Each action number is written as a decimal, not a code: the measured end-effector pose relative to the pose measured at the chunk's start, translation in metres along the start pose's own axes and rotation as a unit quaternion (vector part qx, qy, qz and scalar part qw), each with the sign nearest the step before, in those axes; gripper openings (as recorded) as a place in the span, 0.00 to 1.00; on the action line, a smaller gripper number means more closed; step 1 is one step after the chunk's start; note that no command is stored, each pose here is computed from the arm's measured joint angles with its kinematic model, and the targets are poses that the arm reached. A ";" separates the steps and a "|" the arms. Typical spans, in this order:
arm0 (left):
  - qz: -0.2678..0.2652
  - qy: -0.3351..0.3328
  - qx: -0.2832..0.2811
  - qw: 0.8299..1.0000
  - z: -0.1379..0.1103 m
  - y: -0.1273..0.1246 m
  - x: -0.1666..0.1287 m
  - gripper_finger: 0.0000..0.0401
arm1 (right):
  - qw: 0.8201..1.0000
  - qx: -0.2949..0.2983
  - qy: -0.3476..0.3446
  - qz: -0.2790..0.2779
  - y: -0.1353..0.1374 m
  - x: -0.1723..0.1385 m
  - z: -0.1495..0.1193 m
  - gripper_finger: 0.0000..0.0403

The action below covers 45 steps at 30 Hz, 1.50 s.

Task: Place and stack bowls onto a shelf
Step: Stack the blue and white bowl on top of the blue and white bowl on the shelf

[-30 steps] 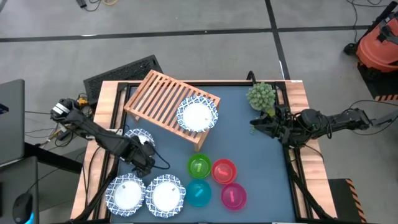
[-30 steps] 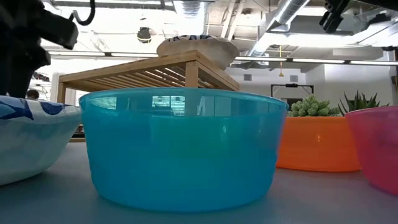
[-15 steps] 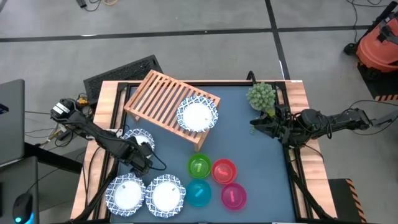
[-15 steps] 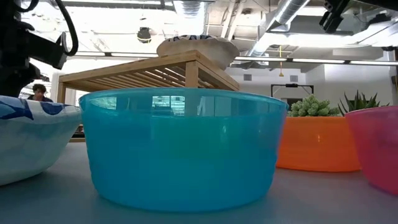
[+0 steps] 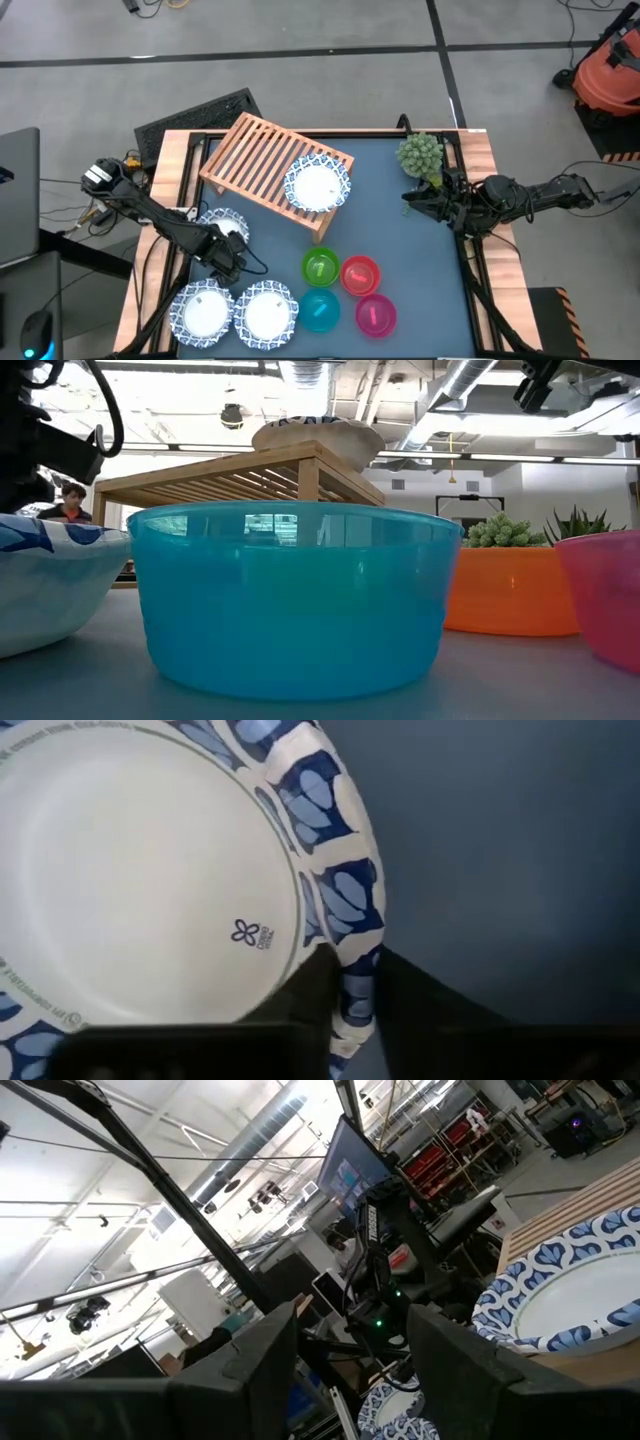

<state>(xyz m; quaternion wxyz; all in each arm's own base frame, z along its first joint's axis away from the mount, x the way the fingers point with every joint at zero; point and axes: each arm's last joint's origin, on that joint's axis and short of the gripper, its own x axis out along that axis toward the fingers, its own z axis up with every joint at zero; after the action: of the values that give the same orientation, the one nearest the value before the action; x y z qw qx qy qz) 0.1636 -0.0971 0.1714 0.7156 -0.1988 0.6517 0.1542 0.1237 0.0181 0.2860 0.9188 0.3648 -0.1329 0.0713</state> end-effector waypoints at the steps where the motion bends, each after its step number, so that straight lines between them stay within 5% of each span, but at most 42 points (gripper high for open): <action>1: -0.005 0.002 -0.001 1.000 0.000 -0.001 0.000 0.06 | 1.000 0.000 0.000 0.000 0.000 0.000 0.000 0.54; 13: -0.075 -0.013 -0.008 0.997 0.012 -0.023 -0.030 0.00 | 1.000 -0.001 0.000 0.000 0.000 0.000 0.000 0.54; 26: -0.182 -0.065 -0.025 0.981 0.033 -0.053 -0.097 0.00 | 1.000 -0.007 -0.002 -0.002 0.000 0.000 0.000 0.54; 45: -0.327 -0.217 0.073 0.917 0.046 -0.066 -0.233 0.00 | 0.999 -0.016 -0.024 -0.028 -0.007 0.001 0.006 0.54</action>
<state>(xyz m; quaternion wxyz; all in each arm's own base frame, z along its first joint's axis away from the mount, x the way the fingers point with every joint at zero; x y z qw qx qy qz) 0.2116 -0.1235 0.4117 0.8625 -0.3095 0.3884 -0.0967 0.1247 0.0088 0.2857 0.9227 0.3553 -0.1457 0.0348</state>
